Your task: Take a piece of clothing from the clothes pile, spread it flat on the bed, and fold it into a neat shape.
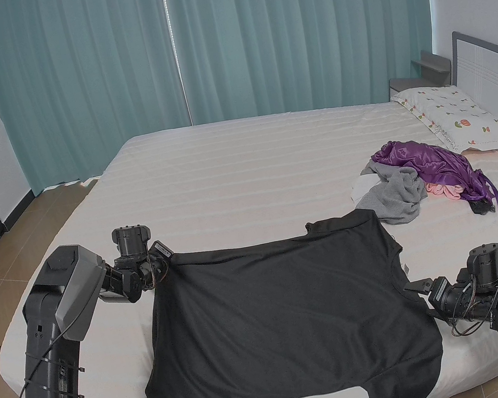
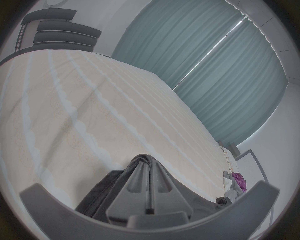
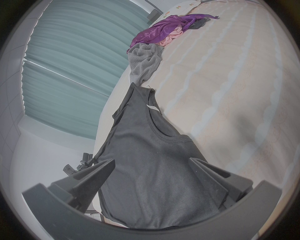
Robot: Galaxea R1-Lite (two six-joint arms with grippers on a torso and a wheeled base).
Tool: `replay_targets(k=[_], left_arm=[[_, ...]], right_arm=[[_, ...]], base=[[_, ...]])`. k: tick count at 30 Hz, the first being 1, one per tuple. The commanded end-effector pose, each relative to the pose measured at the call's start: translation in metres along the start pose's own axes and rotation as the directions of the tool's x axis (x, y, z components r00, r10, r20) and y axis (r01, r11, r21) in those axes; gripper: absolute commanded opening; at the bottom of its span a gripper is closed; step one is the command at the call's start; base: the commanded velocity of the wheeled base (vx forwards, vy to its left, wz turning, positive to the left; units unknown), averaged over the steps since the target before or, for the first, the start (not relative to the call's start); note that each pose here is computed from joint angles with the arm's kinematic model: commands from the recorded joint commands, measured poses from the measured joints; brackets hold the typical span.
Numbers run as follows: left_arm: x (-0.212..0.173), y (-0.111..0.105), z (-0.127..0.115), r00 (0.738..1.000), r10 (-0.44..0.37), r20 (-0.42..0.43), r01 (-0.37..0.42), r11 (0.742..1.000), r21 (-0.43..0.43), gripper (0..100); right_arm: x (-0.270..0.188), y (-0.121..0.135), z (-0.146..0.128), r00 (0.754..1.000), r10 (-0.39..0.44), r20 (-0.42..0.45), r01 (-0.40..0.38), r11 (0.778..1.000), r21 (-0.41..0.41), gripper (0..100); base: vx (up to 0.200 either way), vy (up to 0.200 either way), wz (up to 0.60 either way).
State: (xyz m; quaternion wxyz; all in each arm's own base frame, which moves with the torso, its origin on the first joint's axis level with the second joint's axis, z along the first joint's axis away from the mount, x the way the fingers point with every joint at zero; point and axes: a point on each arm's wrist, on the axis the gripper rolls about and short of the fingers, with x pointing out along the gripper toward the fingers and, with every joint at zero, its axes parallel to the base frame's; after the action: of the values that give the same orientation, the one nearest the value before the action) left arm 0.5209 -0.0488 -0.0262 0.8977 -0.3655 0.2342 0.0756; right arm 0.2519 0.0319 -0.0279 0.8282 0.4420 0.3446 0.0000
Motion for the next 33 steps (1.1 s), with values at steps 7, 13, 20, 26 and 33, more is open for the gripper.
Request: replay_targets(k=[7,13,20,26,33], left_arm=[[0.007,0.008,0.000,1.000,0.020,-0.005,-0.020,1.000,-0.009,100],[0.005,0.010,0.016,1.000,0.015,0.024,-0.014,1.000,-0.024,100],[0.008,0.006,0.019,1.000,-0.017,0.021,0.018,0.996,-0.082,100],[0.008,0.002,0.016,0.998,-0.059,-0.014,0.058,0.996,-0.071,100],[0.016,0.006,0.011,0.998,-0.056,-0.013,0.055,0.998,-0.040,0]], right_arm=[[0.001,-0.002,-0.001,1.000,-0.006,-0.008,0.006,1.000,0.001,100],[0.002,-0.003,-0.002,1.000,-0.010,-0.010,0.010,1.000,0.002,100],[0.003,-0.003,-0.001,1.000,-0.009,-0.008,0.009,1.000,0.003,100],[0.003,-0.003,-0.002,1.000,-0.009,-0.009,0.009,1.000,0.002,100],[0.003,-0.003,-0.002,1.000,-0.009,-0.009,0.009,1.000,0.002,100]], base=[[0.000,0.000,0.00],[0.000,0.000,0.00],[0.000,0.000,0.00],[0.000,0.000,0.00],[0.000,0.000,0.00]])
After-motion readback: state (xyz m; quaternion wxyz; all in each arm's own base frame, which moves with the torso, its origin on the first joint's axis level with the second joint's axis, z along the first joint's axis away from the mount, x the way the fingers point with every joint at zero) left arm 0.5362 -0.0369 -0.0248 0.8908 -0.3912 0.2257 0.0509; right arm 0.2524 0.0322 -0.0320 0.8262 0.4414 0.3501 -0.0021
